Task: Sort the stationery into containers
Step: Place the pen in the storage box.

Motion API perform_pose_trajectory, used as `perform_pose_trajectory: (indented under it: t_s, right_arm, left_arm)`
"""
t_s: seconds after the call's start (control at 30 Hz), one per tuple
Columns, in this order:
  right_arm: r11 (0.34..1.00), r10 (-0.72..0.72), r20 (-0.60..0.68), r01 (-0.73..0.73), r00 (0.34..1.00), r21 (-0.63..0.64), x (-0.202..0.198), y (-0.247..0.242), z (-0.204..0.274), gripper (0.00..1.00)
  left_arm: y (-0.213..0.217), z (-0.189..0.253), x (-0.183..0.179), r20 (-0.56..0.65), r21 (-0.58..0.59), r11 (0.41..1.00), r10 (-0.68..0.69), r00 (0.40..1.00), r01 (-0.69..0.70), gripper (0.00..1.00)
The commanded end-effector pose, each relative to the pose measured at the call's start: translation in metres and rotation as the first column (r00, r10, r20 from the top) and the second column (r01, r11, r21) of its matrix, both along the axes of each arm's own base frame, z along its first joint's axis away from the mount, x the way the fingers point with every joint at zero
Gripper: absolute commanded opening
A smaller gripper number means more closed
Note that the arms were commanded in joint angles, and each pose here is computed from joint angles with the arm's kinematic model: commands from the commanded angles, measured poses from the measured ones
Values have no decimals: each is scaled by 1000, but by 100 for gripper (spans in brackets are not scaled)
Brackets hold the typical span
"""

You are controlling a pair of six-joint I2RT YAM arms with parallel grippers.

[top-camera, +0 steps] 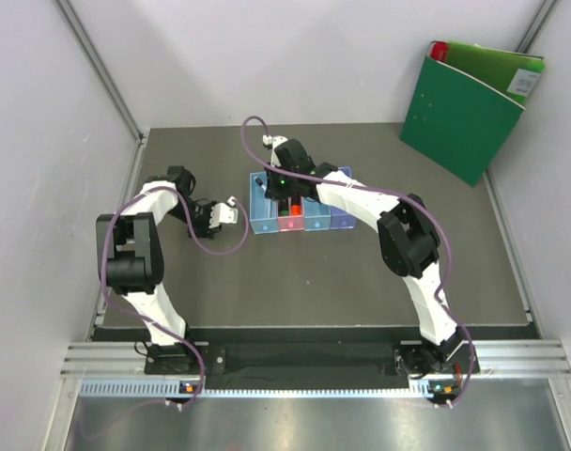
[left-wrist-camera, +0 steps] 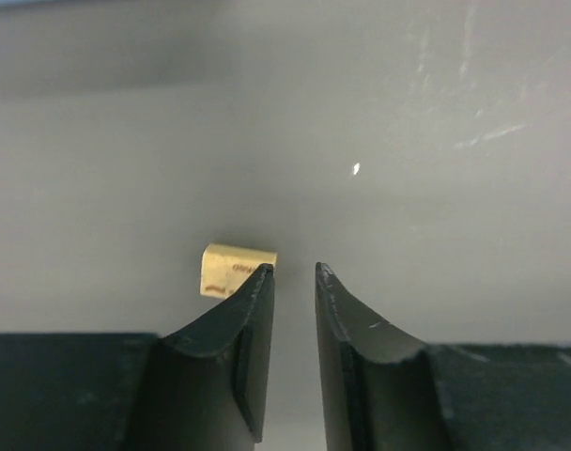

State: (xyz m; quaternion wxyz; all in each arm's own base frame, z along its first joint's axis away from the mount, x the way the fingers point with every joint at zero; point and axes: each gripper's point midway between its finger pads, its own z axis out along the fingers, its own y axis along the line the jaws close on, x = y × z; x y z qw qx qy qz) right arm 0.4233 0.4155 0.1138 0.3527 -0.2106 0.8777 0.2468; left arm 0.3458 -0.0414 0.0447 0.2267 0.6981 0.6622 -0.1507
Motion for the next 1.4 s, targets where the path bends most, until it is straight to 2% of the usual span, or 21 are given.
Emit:
perform_pose_trajectory:
  t_s: [0.0,0.2,0.3,0.63,1.03,1.37]
  right_arm:
    - [998,16,64,-20,998,65,2,21,32,0]
    - [997,24,67,-29,997,65,1,22,32,0]
    - [997,26,65,-30,998,67,1,22,31,0]
    - [998,18,71,-22,997,63,3,22,30,0]
    - [998,9,76,-14,997,59,5,23,28,0]
    - [998,10,81,-16,997,66,3,24,33,0]
  left_arm:
    - [10,8,25,98,33,999,-2,995,-1,40]
    - [10,18,47,228,53,997,-71,971,61,53]
    - [14,21,57,245,81,994,-92,965,74,55]
    - [15,-1,44,138,123,965,-248,959,232,56]
    - [6,-1,12,32,111,959,-265,964,260,55]
    - [8,-10,9,19,146,956,-262,965,256,54]
